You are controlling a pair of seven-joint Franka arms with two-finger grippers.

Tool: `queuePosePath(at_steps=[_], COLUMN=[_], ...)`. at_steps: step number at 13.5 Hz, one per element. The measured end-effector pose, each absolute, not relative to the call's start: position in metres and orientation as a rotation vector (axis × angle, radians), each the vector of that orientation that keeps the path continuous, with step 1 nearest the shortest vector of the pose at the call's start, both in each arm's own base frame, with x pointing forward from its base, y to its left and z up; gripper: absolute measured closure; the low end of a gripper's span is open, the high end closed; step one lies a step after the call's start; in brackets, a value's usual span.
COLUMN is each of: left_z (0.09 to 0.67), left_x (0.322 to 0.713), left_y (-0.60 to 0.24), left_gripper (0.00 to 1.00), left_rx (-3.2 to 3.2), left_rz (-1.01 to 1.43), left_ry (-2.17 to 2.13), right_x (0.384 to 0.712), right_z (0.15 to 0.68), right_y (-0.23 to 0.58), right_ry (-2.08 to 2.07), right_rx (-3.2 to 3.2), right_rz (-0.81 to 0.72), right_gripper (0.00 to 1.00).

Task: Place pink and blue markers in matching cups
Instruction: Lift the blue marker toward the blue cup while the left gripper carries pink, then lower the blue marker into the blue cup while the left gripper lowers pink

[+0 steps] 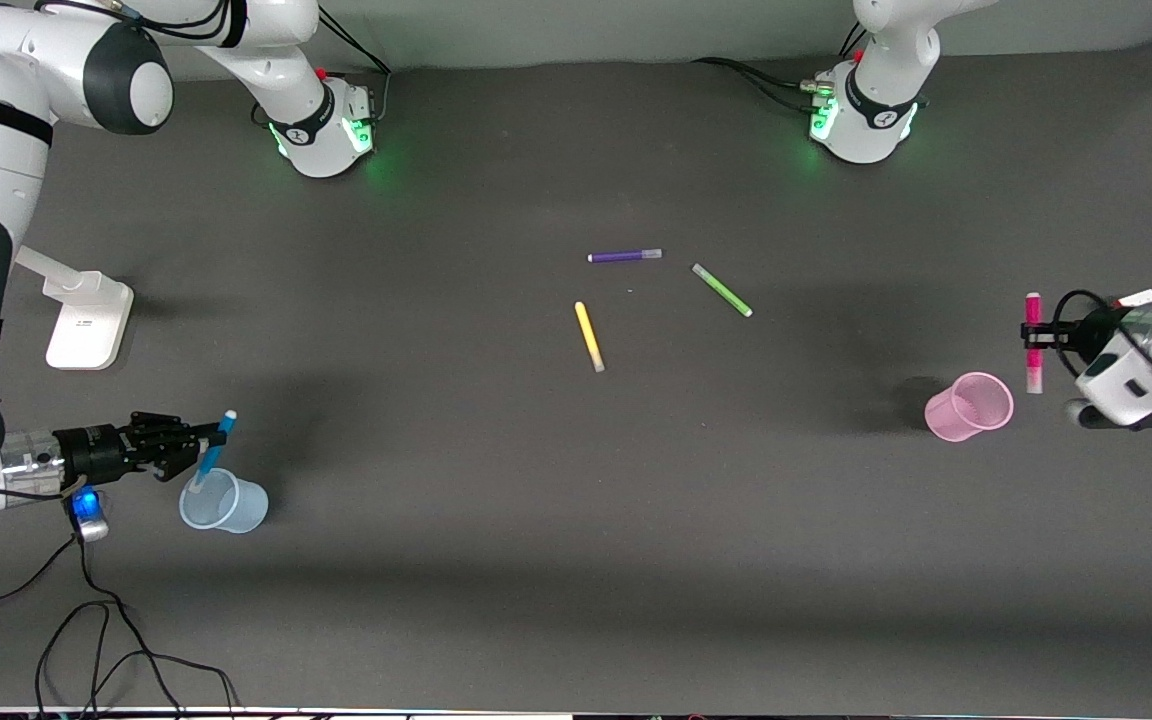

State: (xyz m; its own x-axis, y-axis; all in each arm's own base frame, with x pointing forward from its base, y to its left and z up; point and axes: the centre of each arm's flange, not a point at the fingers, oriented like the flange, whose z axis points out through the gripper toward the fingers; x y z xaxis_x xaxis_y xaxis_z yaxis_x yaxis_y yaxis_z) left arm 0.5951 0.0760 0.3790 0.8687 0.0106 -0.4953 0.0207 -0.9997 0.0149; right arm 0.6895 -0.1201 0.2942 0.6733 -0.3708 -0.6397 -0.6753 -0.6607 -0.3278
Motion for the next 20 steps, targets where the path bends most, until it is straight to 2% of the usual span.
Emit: queuePosePath(at_steps=[6, 10, 14, 16, 19, 20], left_z=[0.310, 0.275, 0.266, 0.261, 0.247, 0.244], left_x=[0.628, 0.636, 0.638, 0.639, 0.640, 0.640], left_y=[0.070, 0.069, 0.071, 0.072, 0.074, 0.074], left_gripper=[0.82, 0.82, 0.82, 0.82, 0.82, 0.82], left_rx=[2.878, 2.850, 2.847, 2.852, 2.860, 2.858], left_rz=[-1.124, -1.176, -1.186, -1.186, -1.193, -1.198], left_ry=[-0.036, -0.047, -0.043, -0.044, -0.047, -0.048], right_x=[0.696, 0.695, 0.695, 0.695, 0.695, 0.695], right_z=[0.275, 0.259, 0.253, 0.251, 0.250, 0.250], right_y=[-0.124, -0.122, -0.122, -0.122, -0.121, -0.121], right_ry=[0.841, 0.847, 0.849, 0.850, 0.849, 0.849], right_rx=[-2.317, -2.310, -2.308, -2.308, -2.309, -2.309], right_rz=[0.678, 0.707, 0.717, 0.720, 0.720, 0.719], right_gripper=[0.83, 0.83, 0.83, 0.81, 0.58, 0.58])
